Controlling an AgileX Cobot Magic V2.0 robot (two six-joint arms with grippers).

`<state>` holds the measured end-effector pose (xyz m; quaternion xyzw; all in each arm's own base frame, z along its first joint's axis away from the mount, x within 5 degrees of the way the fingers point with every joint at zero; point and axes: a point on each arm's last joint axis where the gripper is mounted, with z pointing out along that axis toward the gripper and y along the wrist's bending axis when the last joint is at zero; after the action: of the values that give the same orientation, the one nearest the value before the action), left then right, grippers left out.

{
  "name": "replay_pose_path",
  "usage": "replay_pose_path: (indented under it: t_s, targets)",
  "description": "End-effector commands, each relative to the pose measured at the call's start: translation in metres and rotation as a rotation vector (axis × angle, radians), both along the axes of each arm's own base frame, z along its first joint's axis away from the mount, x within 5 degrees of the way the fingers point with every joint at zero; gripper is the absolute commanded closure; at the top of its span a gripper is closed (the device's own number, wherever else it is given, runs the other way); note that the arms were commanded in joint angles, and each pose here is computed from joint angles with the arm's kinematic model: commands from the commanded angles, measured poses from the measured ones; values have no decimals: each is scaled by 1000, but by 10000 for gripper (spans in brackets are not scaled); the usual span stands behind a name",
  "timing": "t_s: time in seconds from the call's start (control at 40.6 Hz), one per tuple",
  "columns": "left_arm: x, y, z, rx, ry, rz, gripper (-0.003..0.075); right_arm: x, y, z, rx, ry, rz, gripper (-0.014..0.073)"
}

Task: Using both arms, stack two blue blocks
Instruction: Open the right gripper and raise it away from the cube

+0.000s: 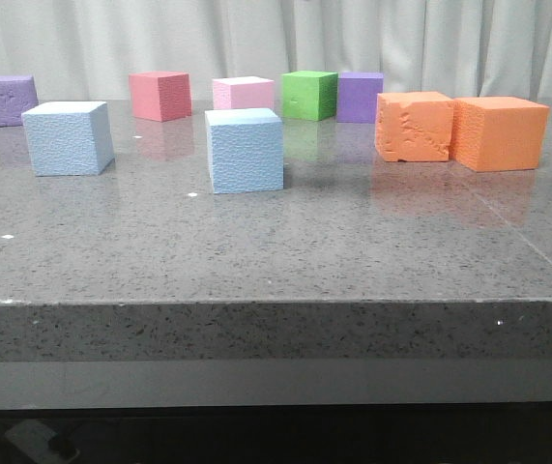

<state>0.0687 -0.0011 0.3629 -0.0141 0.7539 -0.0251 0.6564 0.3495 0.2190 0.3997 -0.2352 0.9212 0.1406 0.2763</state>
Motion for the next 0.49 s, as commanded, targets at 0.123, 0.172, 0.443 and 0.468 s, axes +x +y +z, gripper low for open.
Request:
replay_pose_path:
  t_s: [0.123,0.172,0.443,0.468]
  targets:
    - [2,-1,14,-15,-90,-10,228,-53,-52,35,50,-36,97,3]
    - [2,-1,14,-15,-90,-10,228,-65,-58,35,53,-61,101,3]
    - [2,-1,14,-15,-90,-10,228,-135,-95,30,134,-247,53,3]
    - [2,-1,14,-15,-90,-10,228,-139,-97,26,140,-259,46,3]
